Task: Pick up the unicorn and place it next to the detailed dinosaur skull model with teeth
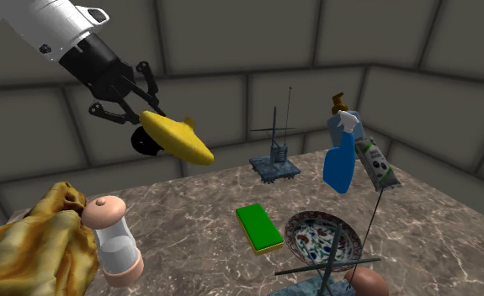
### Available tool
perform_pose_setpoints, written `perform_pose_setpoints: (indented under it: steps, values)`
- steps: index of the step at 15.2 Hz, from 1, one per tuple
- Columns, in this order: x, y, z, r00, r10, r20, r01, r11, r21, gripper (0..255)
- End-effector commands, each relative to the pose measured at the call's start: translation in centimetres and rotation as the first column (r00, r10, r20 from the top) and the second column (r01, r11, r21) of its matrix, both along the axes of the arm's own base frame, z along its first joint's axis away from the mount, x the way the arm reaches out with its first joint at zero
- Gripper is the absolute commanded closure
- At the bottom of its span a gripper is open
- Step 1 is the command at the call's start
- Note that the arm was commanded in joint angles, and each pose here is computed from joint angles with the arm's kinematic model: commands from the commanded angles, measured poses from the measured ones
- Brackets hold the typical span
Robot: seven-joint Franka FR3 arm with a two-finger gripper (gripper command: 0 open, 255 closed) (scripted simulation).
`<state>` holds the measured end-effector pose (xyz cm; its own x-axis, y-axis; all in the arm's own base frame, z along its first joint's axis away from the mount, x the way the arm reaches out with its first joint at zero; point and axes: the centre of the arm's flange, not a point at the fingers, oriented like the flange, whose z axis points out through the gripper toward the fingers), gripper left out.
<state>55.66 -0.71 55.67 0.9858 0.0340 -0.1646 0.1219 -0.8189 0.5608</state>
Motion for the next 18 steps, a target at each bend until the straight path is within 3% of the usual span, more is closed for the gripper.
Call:
perform_pose_setpoints:
  steps: [1,2,18]
  values:
    - [0.9,2.8,0.0,1.000,-0.002,0.000,0.002,1.000,0.000,255]
    - [1.3,4.3,0.0,1.000,-0.002,0.000,0.002,1.000,0.000,255]
    - [1.3,4.3,-8.5,1.000,-0.002,0.000,0.002,1.000,0.000,255]
